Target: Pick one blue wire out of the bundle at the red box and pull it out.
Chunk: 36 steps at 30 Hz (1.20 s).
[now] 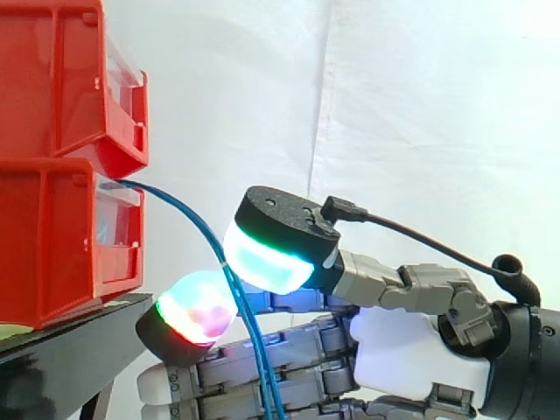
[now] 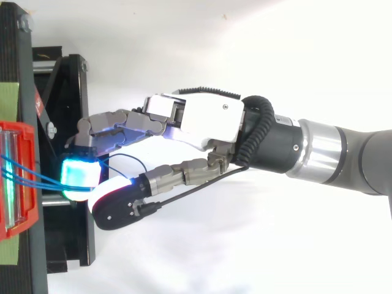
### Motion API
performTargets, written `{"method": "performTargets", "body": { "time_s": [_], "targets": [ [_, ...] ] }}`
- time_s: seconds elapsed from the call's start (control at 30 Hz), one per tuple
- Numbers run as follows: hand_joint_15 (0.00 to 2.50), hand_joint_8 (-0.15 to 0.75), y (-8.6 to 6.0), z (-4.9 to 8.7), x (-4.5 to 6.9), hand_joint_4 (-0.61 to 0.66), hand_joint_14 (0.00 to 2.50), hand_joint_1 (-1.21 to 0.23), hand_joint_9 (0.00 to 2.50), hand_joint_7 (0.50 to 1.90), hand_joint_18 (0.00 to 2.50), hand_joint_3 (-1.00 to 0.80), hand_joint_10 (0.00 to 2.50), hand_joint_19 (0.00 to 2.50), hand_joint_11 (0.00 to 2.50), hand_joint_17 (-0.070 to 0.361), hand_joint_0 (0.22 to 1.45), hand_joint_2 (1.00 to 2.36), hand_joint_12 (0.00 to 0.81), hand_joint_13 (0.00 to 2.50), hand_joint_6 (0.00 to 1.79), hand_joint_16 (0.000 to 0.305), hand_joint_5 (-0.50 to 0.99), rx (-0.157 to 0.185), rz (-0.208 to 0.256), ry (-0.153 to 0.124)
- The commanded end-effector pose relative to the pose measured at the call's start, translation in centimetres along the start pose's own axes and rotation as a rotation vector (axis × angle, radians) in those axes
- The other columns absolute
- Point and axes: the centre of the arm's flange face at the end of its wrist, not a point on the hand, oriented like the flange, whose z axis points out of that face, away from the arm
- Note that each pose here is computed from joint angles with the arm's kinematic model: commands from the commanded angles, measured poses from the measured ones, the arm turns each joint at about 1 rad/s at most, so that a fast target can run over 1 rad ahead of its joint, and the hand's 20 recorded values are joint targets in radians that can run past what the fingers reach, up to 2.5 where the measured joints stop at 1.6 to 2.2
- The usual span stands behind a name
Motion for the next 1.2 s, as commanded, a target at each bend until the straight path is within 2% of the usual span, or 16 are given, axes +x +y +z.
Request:
{"method": "performTargets", "body": {
  "time_s": [0.0,0.4,0.53,0.7,0.83,1.17],
  "targets": [
    [0.18,0.251,0.29,0.25,0.06,0.25,0.01,-0.65,0.65,1.21,0.29,-0.32,0.00,0.27,0.12,0.114,0.62,1.01,0.327,0.41,0.54,0.051,-0.11,-0.007,0.003,-0.001],
    [0.18,0.251,0.28,0.27,-0.04,0.25,0.01,-0.66,0.65,1.12,0.30,-0.33,0.00,0.27,0.13,0.114,0.61,1.01,0.329,0.41,0.60,0.051,-0.12,-0.007,0.002,-0.001],
    [0.19,0.255,0.34,0.34,-0.15,0.24,0.01,-0.66,0.65,1.02,0.30,-0.33,0.00,0.27,0.15,0.114,0.62,1.01,0.329,0.41,0.68,0.051,-0.14,-0.008,0.006,-0.002],
    [0.19,0.257,0.35,0.40,-0.36,0.24,0.01,-0.66,0.65,0.97,0.30,-0.32,0.00,0.27,0.17,0.114,0.62,1.01,0.330,0.41,0.73,0.051,-0.15,-0.011,0.004,-0.003],
    [0.20,0.259,0.40,0.44,-0.33,0.23,0.01,-0.67,0.64,0.87,0.31,-0.27,0.01,0.27,0.21,0.114,0.62,1.01,0.332,0.41,0.82,0.051,-0.18,-0.016,0.006,-0.002],
    [0.21,0.293,0.48,0.51,-0.30,0.23,0.01,-0.66,0.68,0.82,0.35,-0.12,0.01,0.26,0.28,0.127,0.61,1.01,0.362,0.45,0.90,0.057,-0.19,-0.023,0.009,-0.001]
  ]
}}
